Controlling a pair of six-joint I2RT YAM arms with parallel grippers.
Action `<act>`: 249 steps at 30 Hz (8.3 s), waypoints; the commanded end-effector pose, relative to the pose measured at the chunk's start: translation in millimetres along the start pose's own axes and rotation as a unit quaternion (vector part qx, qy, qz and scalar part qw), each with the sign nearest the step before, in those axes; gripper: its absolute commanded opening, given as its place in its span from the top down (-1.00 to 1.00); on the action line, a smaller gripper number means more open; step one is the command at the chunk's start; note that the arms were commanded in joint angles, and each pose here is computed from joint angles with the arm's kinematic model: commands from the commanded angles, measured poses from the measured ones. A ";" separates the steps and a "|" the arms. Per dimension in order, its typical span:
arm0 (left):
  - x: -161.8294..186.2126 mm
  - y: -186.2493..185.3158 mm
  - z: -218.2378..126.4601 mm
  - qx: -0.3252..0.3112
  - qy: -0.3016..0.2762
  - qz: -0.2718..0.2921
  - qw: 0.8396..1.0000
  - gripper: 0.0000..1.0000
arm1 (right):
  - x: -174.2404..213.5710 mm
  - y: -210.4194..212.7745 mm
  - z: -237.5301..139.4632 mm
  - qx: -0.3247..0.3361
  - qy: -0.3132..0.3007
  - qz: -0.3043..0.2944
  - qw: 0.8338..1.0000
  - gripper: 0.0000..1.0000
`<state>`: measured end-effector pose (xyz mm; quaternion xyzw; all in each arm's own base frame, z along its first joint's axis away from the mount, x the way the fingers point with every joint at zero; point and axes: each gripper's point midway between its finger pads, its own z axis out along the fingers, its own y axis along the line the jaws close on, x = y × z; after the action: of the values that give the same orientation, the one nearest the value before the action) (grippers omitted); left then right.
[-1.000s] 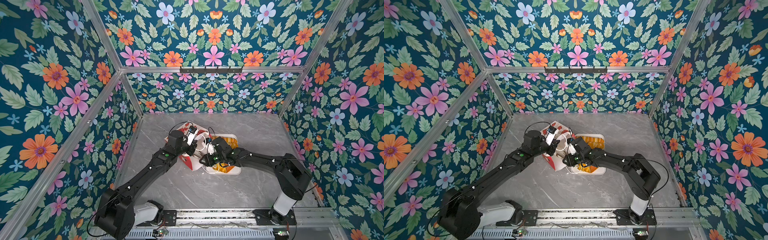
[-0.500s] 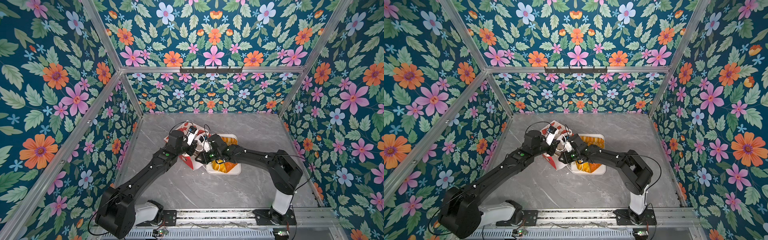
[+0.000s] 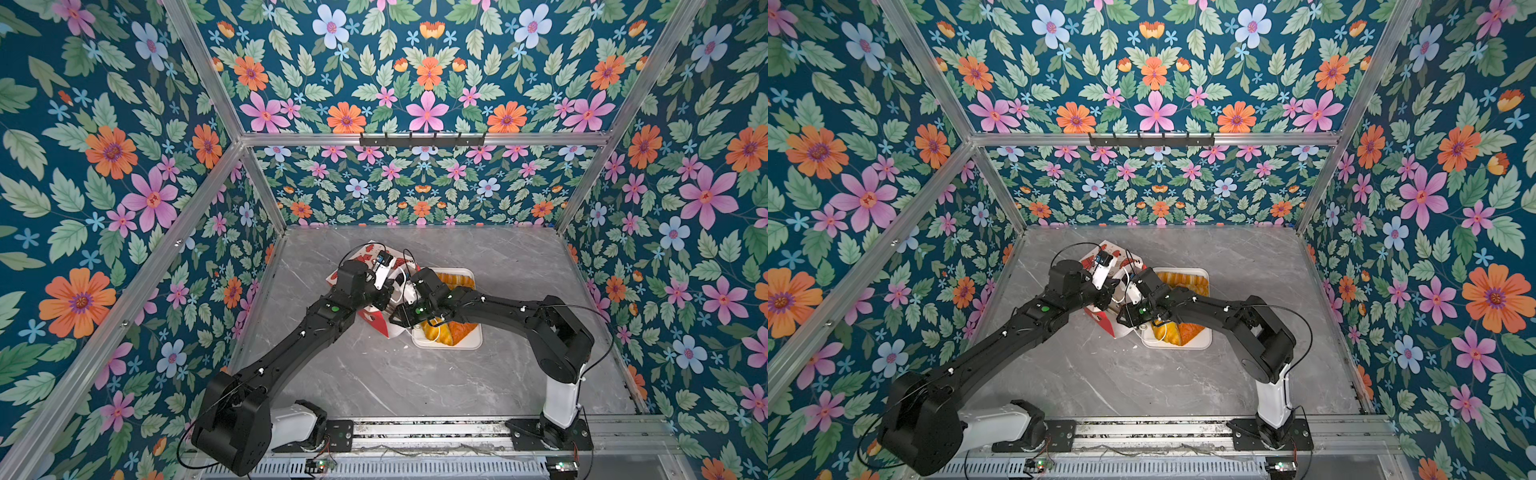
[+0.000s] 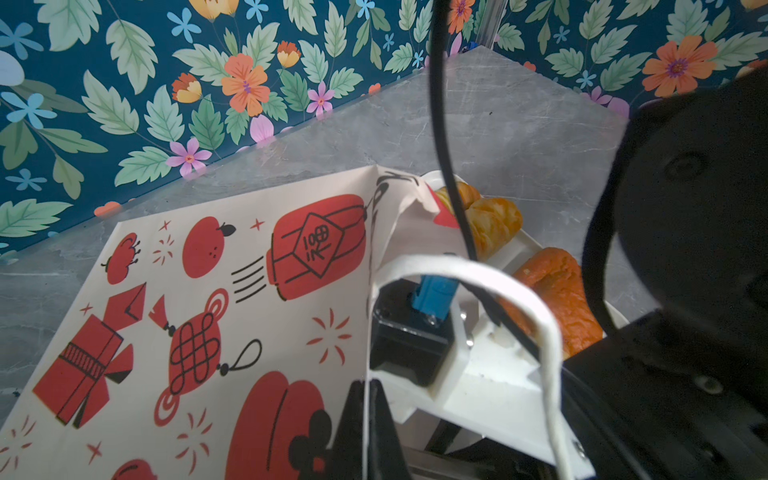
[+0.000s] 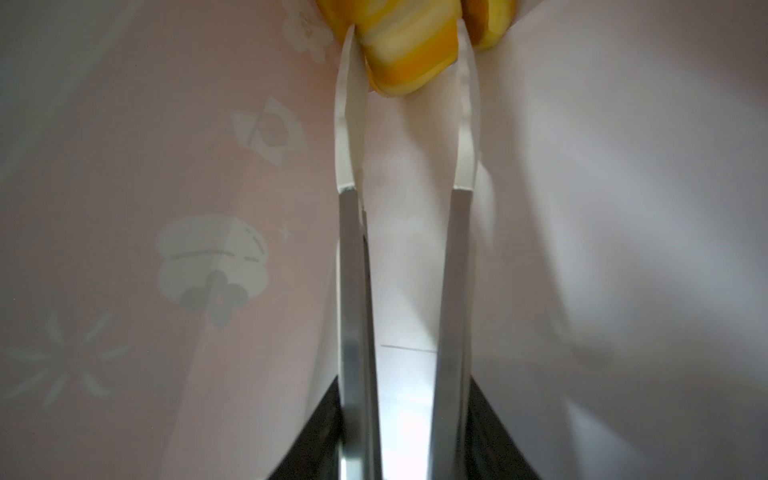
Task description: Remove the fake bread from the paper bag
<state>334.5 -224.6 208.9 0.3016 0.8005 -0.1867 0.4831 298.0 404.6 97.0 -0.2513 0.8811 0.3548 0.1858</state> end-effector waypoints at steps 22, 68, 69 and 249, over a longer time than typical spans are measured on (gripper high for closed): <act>1.6 -3.5 -4.1 0.006 -0.008 0.001 1.000 1.00 | 4.6 3.4 -33.7 0.013 -0.021 -0.007 1.000 0.76; 10.1 28.3 -18.6 -0.100 -0.064 -0.010 0.993 1.00 | 107.5 -23.1 -241.2 0.060 -0.090 0.217 0.970 0.70; 9.7 28.2 -19.7 -0.100 -0.066 -0.010 0.993 1.00 | 107.4 -27.2 -245.8 0.066 -0.095 0.224 0.968 0.70; -8.7 -9.2 26.6 -0.058 0.044 0.015 0.997 1.00 | -35.3 1.4 16.6 -0.111 -0.095 0.188 0.971 0.89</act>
<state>348.5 -247.9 196.9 0.2918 0.8338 -0.1156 0.4542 326.3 424.2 84.9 -0.0456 0.8635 0.4802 0.1474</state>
